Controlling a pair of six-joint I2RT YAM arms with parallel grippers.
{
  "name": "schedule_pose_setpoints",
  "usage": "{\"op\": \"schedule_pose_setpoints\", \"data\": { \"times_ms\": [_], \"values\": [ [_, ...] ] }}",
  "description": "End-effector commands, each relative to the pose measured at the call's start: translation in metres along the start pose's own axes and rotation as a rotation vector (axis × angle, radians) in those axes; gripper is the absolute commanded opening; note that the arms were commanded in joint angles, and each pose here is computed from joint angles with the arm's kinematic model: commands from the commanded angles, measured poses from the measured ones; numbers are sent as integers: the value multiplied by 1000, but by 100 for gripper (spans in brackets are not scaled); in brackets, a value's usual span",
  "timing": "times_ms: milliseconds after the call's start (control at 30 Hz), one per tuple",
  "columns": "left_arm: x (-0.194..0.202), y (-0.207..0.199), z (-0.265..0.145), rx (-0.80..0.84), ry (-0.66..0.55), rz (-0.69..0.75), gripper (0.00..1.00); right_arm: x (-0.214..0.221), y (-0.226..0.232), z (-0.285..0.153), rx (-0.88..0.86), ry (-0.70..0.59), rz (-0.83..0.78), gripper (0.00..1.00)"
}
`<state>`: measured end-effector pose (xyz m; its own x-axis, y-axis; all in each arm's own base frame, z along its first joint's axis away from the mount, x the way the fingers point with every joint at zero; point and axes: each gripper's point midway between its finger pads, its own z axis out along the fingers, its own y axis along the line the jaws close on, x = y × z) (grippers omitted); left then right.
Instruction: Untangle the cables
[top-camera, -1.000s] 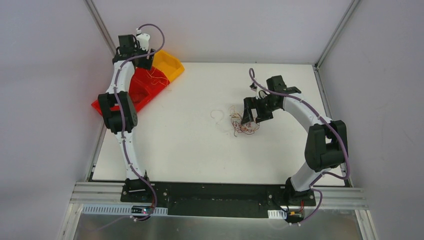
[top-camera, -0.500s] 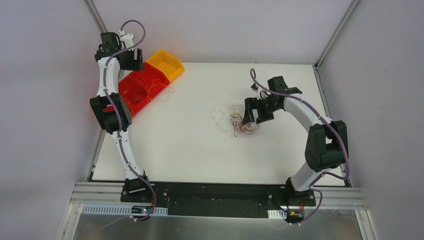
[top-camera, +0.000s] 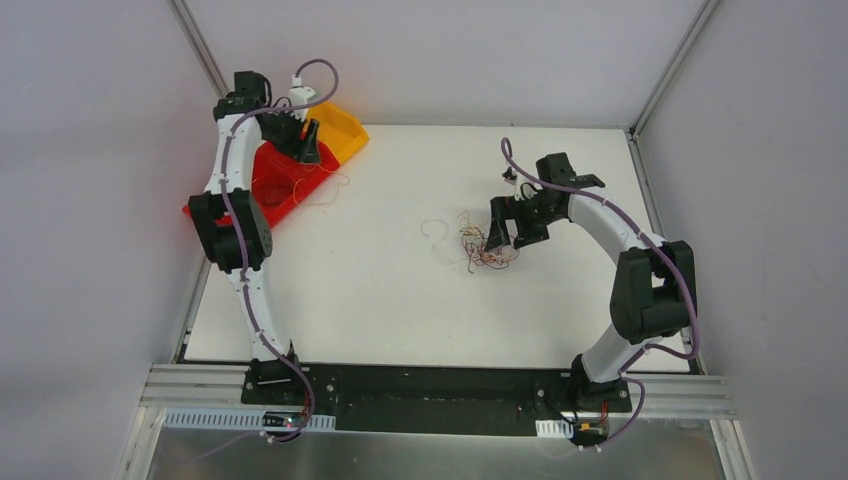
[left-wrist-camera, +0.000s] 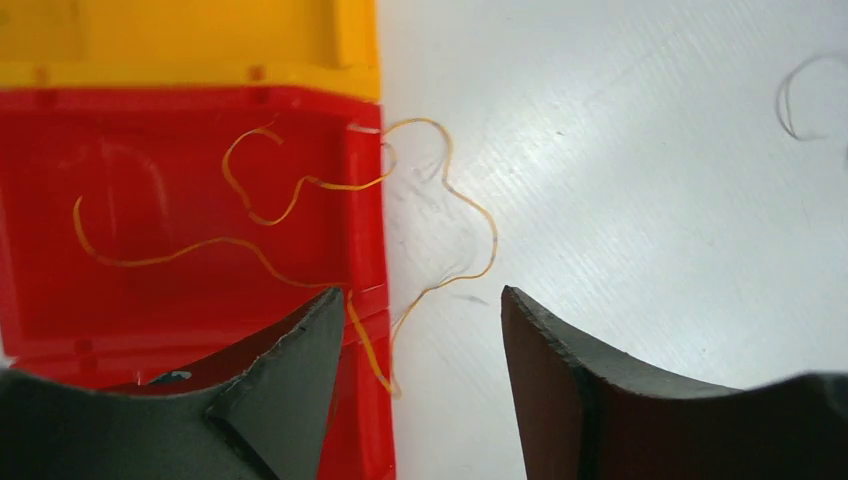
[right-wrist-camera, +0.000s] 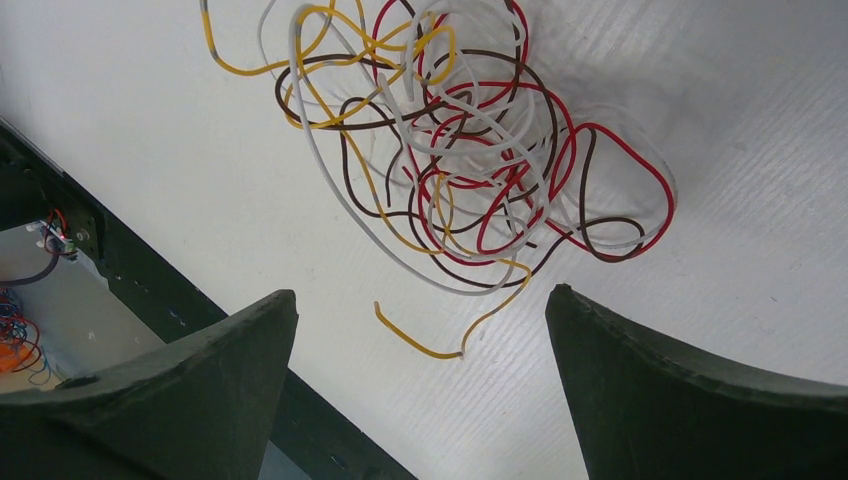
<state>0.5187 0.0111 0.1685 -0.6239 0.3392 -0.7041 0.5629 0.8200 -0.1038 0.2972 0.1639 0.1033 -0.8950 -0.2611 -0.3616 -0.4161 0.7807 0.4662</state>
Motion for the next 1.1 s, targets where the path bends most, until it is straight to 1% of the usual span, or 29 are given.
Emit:
{"op": "schedule_pose_setpoints", "data": {
  "times_ms": [0, 100, 233, 300, 367, 467, 533, 600, 633, 700, 733, 767, 867, 900, 967, 1067],
  "values": [
    [5, -44, 6, 85, 87, 133, 57, -5, 8, -12, -16, -24, -12, 99],
    [22, -50, 29, 69, 185, 145, 52, -5, 7, -12, -15, -24, -8, 99],
    [39, -58, 53, 63, 274, 134, 50, -6, 7, -12, -11, -25, -8, 99],
    [46, -63, 64, 51, 315, 130, 53, -6, 6, -12, -6, -27, -6, 99],
    [55, -58, 71, 16, 356, 111, 57, -6, 5, -12, -5, -27, -5, 99],
    [60, -49, 78, -33, 389, 81, 58, -6, 5, -11, -7, -25, 2, 99],
    [65, -48, 82, -41, 406, 69, 52, -6, 5, -11, -10, -28, 5, 99],
    [67, -48, 86, -40, 411, 53, 43, -7, 5, -9, -9, -25, 7, 99],
    [67, -49, 88, -38, 409, 45, 37, -8, 4, -9, -8, -27, 7, 99],
    [62, -47, 87, -48, 396, 35, 11, -9, 4, -9, -9, -28, 7, 99],
    [56, -44, 85, -62, 380, 22, 2, -9, 4, -9, -7, -28, 7, 99],
    [47, -39, 81, -80, 354, 4, 0, -10, 5, -10, -8, -30, 6, 99],
    [14, -18, 63, -135, 240, -80, 0, -10, 5, -10, -10, -31, 8, 99],
    [1, -6, 53, -168, 191, -113, 0, -10, 4, -9, -10, -29, 10, 99],
    [-12, 12, 42, -209, 130, -173, 0, -9, 4, -9, -10, -29, 11, 99],
    [-18, 38, 31, -275, 73, -246, 0, -9, 5, -8, -15, -29, 16, 99]
  ]
}}
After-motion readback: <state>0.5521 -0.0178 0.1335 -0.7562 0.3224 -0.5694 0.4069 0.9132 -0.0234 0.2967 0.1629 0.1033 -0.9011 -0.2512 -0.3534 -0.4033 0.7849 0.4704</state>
